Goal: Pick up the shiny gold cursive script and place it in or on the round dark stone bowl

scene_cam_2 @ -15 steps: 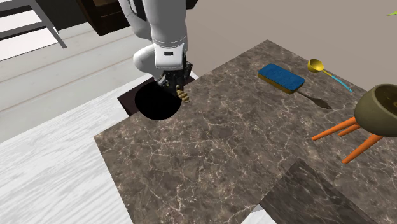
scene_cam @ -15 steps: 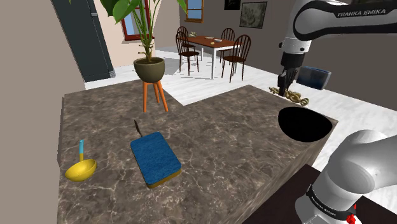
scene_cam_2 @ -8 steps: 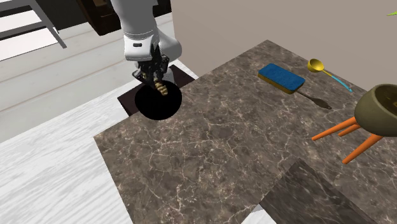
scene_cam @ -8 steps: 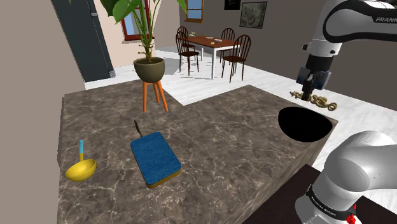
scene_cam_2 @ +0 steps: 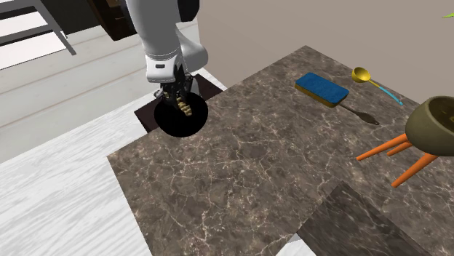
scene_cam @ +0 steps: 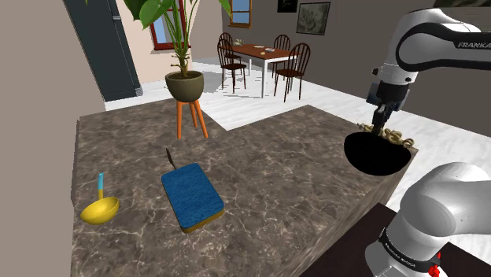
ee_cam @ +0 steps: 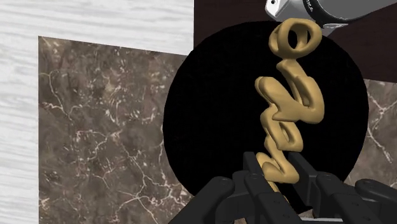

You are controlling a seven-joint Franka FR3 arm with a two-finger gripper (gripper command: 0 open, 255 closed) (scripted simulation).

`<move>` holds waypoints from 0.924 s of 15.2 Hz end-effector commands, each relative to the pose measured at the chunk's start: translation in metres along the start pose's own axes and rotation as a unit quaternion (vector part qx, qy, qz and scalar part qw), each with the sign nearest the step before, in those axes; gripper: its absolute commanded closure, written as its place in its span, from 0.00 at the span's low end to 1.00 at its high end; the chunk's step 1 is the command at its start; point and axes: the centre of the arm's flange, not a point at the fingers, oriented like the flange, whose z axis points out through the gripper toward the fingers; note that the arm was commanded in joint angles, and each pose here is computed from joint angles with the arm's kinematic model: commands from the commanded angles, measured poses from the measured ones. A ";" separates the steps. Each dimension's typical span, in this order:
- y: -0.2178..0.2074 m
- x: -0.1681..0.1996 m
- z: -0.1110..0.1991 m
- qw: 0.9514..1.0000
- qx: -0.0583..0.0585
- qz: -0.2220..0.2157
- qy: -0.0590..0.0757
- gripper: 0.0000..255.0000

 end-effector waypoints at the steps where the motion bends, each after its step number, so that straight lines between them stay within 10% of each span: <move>1: 0.000 -0.001 0.011 1.000 0.000 0.000 0.000 1.00; 13: 0.001 0.000 0.035 1.000 0.000 0.000 0.000 1.00; 14: 0.001 0.000 0.035 1.000 0.000 0.000 0.000 0.00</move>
